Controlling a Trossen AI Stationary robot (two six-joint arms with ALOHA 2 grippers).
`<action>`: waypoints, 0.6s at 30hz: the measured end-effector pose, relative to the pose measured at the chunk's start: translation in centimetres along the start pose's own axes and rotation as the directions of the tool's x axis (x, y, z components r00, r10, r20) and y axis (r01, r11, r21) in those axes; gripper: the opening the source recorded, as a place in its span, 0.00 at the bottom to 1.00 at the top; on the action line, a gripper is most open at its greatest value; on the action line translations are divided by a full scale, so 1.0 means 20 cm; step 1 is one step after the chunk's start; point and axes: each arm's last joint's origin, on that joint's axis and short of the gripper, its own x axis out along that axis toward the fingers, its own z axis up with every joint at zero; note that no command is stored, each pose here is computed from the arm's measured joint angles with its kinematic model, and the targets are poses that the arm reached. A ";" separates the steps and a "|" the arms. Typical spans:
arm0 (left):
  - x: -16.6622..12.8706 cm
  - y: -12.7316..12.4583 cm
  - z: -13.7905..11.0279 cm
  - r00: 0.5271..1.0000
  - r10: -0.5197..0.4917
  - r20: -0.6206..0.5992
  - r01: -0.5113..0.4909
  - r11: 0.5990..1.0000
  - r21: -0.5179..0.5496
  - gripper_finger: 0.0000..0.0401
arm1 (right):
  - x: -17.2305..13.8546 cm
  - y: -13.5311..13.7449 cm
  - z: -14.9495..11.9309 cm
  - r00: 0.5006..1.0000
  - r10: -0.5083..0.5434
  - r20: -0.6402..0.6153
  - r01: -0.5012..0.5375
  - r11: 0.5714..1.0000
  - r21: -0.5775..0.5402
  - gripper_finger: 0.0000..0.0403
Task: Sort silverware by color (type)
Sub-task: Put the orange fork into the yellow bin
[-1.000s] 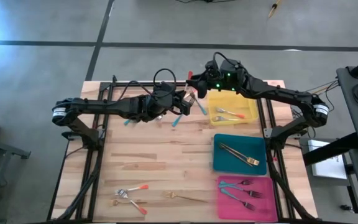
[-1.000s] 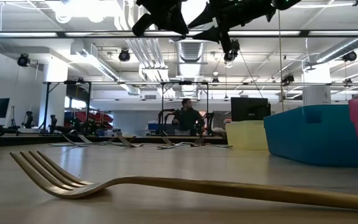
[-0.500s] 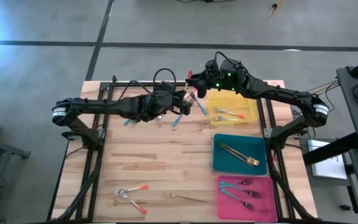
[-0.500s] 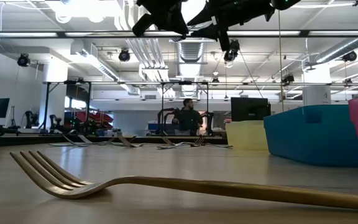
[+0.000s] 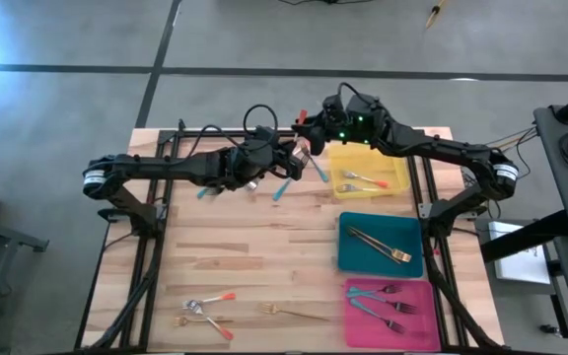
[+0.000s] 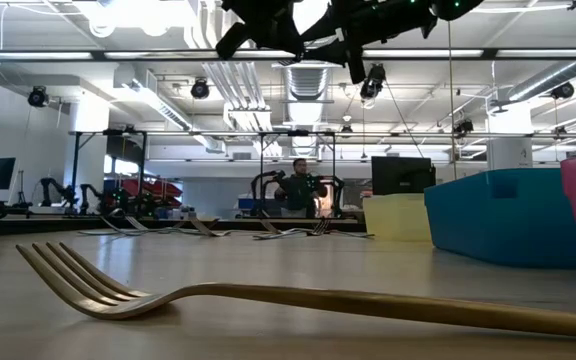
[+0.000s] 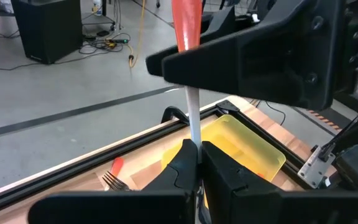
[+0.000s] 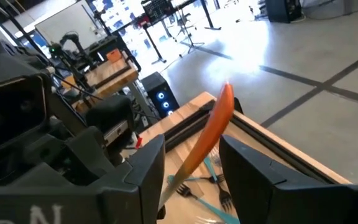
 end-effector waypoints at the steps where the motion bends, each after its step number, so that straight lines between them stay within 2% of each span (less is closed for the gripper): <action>1: 0.00 0.00 0.00 1.000 0.001 0.000 -0.001 1.000 0.000 0.00 | 0.00 0.00 0.00 1.000 0.000 0.000 0.000 1.000 0.000 0.36; 18: 0.02 0.02 0.01 1.000 0.017 0.004 -0.017 1.000 -0.004 0.00 | -0.02 -0.02 0.02 1.000 -0.018 0.005 0.018 1.000 0.004 0.36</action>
